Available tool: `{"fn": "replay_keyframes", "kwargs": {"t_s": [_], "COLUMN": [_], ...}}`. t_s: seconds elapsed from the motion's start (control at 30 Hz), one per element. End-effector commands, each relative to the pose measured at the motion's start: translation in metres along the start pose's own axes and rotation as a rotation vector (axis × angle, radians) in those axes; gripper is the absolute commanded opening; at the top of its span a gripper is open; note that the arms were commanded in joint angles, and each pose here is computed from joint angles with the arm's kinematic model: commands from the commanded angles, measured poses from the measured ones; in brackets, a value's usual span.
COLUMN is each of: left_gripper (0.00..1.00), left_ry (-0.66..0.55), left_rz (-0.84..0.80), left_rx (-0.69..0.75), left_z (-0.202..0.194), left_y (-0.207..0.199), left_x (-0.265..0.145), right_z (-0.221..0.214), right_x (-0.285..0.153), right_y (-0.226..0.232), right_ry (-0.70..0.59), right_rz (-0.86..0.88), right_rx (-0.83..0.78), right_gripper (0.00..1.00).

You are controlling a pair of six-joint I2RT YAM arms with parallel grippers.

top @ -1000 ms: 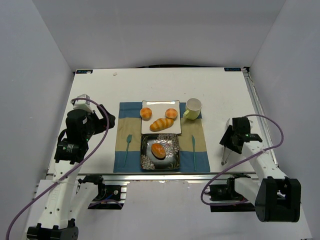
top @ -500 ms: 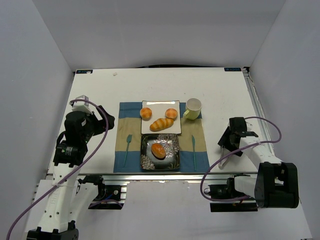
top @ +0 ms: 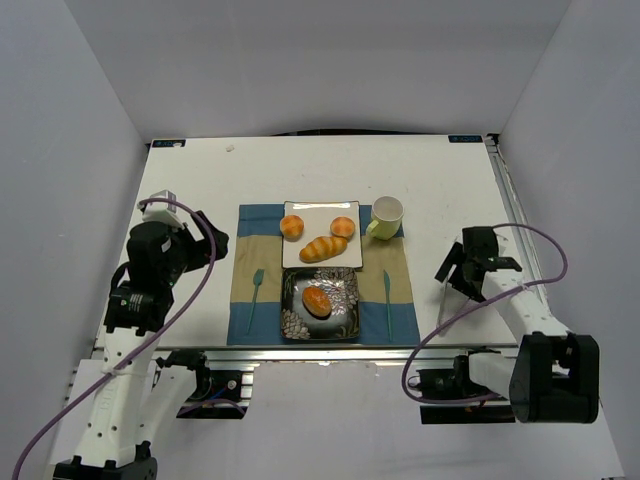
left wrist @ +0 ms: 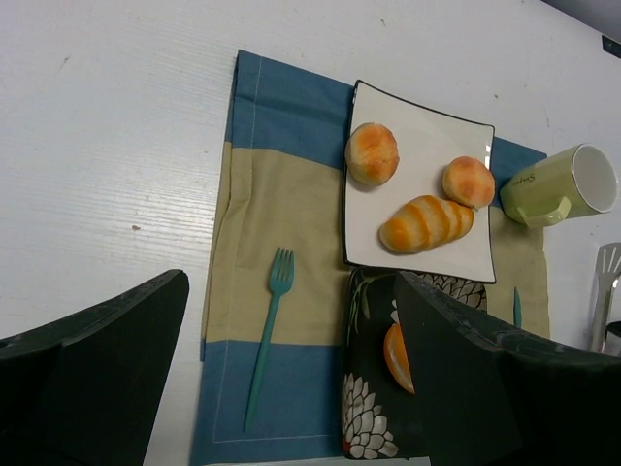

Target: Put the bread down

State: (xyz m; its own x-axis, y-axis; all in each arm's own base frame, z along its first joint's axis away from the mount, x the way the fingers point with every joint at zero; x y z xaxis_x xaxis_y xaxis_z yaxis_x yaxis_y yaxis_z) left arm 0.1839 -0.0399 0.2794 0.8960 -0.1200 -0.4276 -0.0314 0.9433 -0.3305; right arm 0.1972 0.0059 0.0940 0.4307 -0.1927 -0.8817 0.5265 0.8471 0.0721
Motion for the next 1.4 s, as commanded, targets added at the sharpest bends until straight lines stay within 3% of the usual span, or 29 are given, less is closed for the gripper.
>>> {"fn": "replay_keyframes", "kwargs": {"t_s": [0.0, 0.3, 0.47, 0.8, 1.37], "left_gripper": [0.98, 0.98, 0.98, 0.98, 0.98], "left_ry": [-0.037, -0.061, -0.06, -0.066, -0.062], "left_rz": [-0.013, 0.022, 0.039, 0.05, 0.048], "left_rx": [0.011, 0.019, 0.019, -0.003, -0.005], "left_z": [0.012, 0.023, 0.02, 0.01, 0.008], "left_y": [-0.005, -0.004, -0.001, 0.003, 0.004], "left_x": [-0.01, -0.018, -0.019, -0.022, -0.022], "right_z": [0.028, 0.051, 0.052, 0.045, 0.042], "right_x": [-0.033, -0.12, -0.156, -0.158, -0.166], "right_y": [0.007, 0.004, 0.008, 0.015, 0.01], "right_ry": [-0.083, -0.176, -0.221, -0.215, -0.253], "right_rz": [0.048, 0.161, 0.31, 0.41, 0.425], "right_rx": [-0.019, -0.065, -0.101, -0.114, -0.113], "right_gripper": [0.89, 0.89, 0.89, 0.89, 0.89]}}
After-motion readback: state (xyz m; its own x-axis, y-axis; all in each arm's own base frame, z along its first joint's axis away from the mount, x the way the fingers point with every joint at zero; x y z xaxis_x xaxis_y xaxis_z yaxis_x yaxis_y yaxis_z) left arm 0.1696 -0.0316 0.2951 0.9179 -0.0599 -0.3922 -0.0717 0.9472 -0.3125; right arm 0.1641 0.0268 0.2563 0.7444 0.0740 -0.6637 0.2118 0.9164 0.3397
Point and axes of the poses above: each gripper's point midway between its finger pads, its own x axis out along the fingers, its own y axis along the line the jaws close on, z = x × y, the point moved 7 cm from there along -x, back along the fingers, and after that the axes turned 3 degrees about x, right-handed, at the moved point
